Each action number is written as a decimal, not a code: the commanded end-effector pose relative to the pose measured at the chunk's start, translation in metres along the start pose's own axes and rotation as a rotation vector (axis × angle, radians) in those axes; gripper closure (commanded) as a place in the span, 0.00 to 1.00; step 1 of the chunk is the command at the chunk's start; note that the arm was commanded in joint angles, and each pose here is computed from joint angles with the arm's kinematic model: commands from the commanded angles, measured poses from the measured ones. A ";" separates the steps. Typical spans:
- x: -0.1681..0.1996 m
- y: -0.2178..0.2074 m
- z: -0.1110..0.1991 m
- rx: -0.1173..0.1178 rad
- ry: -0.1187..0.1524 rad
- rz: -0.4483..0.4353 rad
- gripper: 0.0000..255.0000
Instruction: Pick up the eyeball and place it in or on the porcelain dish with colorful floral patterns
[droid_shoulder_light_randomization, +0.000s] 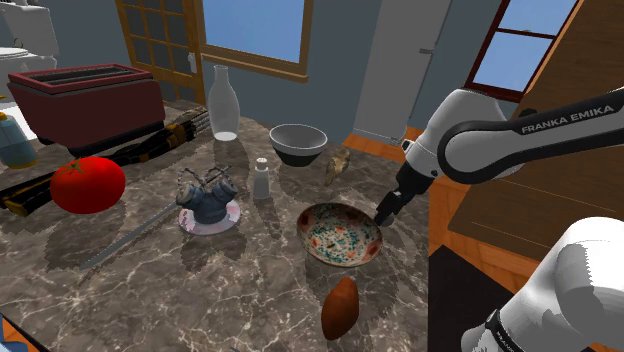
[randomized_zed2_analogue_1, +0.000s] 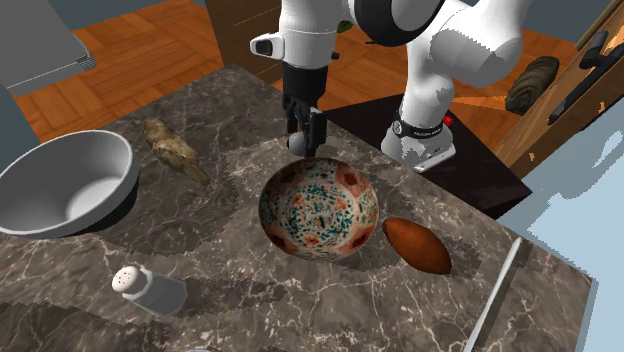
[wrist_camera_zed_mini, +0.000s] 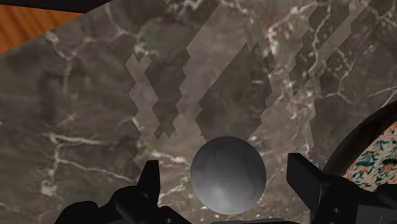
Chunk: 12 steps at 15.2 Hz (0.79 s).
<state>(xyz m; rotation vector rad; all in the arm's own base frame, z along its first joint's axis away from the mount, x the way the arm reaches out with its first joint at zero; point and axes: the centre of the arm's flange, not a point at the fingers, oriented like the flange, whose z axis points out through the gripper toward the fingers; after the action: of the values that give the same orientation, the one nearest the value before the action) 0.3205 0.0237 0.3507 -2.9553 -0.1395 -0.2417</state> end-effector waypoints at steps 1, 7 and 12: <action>0.000 0.000 0.000 0.000 0.000 0.000 0.00; 0.000 0.000 0.000 0.000 0.000 0.000 1.00; 0.000 0.000 0.000 0.000 0.000 0.000 1.00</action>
<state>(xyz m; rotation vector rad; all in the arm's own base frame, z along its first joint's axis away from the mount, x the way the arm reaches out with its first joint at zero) 0.3206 0.0239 0.3504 -2.9552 -0.1396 -0.2420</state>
